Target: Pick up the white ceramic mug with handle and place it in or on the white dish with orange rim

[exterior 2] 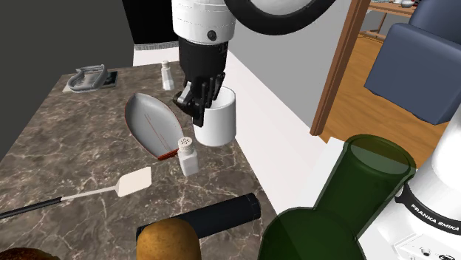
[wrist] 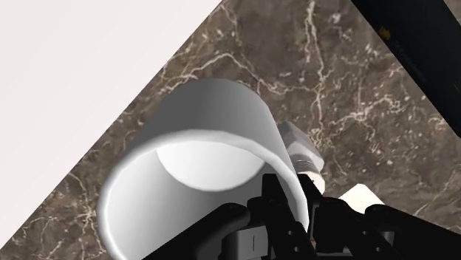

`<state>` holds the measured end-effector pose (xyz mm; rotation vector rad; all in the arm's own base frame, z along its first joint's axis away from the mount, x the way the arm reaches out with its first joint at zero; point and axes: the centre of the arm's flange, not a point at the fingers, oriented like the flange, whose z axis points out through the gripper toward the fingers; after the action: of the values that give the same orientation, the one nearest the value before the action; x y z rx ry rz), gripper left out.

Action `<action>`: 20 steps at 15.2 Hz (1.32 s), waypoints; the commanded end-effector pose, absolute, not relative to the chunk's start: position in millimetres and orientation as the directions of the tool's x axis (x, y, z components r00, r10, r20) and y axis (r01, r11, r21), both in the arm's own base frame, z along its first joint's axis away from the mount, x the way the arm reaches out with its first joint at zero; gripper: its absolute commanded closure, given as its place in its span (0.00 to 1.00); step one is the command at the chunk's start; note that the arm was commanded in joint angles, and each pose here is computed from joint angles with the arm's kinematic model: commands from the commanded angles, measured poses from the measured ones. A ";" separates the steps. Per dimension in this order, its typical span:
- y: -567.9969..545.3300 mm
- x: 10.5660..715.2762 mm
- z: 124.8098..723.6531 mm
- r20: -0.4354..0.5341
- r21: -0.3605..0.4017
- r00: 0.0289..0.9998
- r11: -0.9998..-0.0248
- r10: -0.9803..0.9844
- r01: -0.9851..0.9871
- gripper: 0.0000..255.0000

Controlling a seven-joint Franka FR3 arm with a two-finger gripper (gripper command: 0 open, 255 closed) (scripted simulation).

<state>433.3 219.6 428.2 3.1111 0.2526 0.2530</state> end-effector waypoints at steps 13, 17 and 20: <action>225.9 511.5 480.1 0.160 0.023 0.974 -0.987 0.161 0.160 1.00; 230.2 563.8 485.9 0.160 0.023 0.974 -0.987 0.161 0.160 1.00; 233.4 603.0 490.3 0.160 0.023 0.974 -0.987 0.161 0.160 1.00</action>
<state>587.8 231.7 489.3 3.1119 0.2550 0.2521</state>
